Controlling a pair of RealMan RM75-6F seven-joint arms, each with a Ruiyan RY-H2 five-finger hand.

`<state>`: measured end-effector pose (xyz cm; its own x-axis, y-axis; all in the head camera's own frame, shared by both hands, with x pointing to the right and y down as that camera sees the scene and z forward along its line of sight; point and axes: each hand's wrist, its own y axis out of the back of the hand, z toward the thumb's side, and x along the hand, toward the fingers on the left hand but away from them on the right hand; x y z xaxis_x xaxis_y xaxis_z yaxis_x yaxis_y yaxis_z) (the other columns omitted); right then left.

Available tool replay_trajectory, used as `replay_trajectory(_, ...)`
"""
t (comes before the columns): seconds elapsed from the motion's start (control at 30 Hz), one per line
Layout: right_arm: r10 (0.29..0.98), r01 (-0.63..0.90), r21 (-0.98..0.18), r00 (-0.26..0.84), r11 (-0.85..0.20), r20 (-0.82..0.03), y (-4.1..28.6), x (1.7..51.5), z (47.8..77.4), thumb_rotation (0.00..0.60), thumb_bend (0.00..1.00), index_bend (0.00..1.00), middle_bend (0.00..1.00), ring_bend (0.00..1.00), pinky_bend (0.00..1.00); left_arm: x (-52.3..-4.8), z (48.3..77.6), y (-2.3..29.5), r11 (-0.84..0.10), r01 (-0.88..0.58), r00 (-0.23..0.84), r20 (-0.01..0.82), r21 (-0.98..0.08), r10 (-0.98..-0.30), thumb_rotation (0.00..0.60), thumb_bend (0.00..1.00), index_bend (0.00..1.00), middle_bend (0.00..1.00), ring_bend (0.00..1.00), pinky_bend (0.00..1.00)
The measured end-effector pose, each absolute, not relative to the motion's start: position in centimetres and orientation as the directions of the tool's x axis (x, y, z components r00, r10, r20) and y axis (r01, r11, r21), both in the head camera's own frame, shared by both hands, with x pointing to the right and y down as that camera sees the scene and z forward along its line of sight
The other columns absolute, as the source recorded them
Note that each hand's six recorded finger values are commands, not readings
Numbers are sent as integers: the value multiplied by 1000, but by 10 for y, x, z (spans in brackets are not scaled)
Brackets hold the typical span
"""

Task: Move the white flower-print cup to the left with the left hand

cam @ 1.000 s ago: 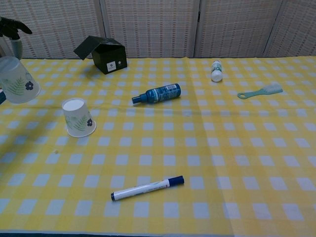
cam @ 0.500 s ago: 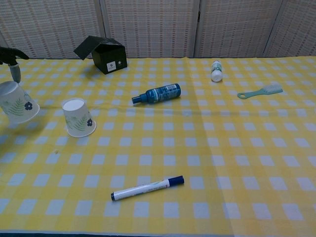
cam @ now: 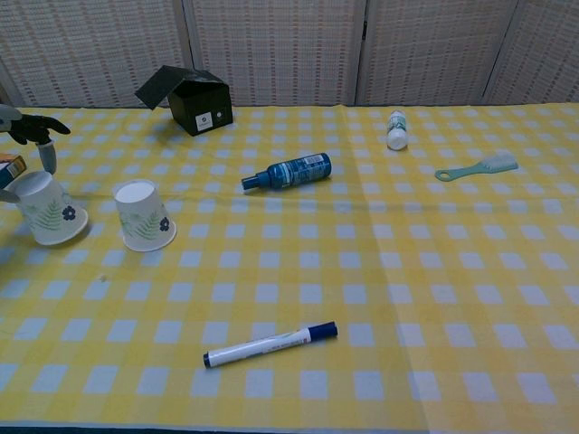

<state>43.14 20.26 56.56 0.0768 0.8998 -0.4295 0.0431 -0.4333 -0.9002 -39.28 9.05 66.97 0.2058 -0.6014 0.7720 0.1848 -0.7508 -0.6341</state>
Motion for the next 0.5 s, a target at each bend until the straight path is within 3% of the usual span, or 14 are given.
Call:
replay_trajectory(0.2,898,42,-898,68,-438,-434,201,432,568,600,233,0,0,0,0,-394,676,90,-754,173,214,772,-633,-599,600,298,424,0,0,180)
replay_trajectory(0.5,902,42,-902,65,-431,-428,200,433,567,600,233,0,0,0,0,-396,681,90,-763,163,219,777,-625,-590,600,299,301,0,0,180)
